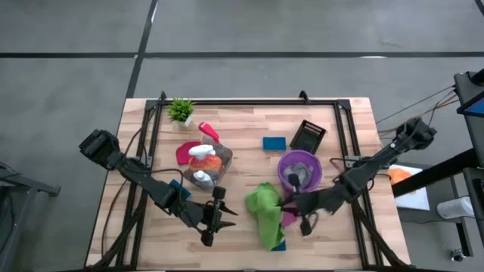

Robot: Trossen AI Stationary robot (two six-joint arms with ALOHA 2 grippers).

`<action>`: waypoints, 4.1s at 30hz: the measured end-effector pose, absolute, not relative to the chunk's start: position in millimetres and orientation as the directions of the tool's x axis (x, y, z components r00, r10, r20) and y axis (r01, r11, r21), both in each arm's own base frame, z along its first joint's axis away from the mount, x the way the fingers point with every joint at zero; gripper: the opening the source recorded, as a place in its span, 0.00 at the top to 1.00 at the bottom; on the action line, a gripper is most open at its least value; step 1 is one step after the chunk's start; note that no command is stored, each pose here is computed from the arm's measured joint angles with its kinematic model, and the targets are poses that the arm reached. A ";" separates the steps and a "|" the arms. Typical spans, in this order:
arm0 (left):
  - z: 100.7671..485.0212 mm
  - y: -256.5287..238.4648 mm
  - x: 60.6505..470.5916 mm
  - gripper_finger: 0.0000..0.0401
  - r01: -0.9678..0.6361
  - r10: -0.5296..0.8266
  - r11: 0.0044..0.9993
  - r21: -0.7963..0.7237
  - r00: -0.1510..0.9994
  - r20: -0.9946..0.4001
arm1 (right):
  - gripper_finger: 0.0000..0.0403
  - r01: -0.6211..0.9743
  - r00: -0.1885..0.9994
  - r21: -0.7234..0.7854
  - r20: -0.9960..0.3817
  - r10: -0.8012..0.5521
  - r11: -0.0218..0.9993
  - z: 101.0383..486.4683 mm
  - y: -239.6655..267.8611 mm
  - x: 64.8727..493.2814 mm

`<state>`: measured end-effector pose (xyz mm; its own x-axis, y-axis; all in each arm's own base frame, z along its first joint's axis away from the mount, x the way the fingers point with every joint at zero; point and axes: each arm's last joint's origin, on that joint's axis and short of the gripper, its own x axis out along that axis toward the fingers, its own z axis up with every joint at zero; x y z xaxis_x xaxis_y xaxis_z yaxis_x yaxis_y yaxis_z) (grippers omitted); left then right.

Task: Pick & Place Kitchen Items
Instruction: Put the green microfiber cloth into the purple bucket

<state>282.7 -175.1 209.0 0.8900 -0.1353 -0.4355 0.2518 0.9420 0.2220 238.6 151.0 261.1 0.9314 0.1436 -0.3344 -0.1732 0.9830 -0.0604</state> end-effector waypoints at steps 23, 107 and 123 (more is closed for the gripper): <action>208.8 -174.8 282.6 0.63 0.248 -0.129 0.941 0.228 0.890 -0.436 | 0.96 0.246 0.955 -0.193 0.216 -0.204 0.950 338.6 77.5 147.7; 208.4 -174.8 282.4 0.63 0.248 -0.128 0.942 0.226 0.889 -0.440 | 0.54 -0.001 0.277 -0.038 -0.960 -0.036 0.999 234.1 47.2 247.1; 208.5 -174.9 282.4 0.63 0.250 -0.128 0.941 0.230 0.889 -0.440 | 0.27 0.073 0.419 -0.098 -0.900 -0.120 0.993 303.3 42.8 248.9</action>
<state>282.4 -174.9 208.5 0.8889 -0.1285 -0.4397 0.2495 0.9408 0.2296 248.9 42.8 303.3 0.4188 -0.1196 -0.9002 0.0731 0.9925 -0.0979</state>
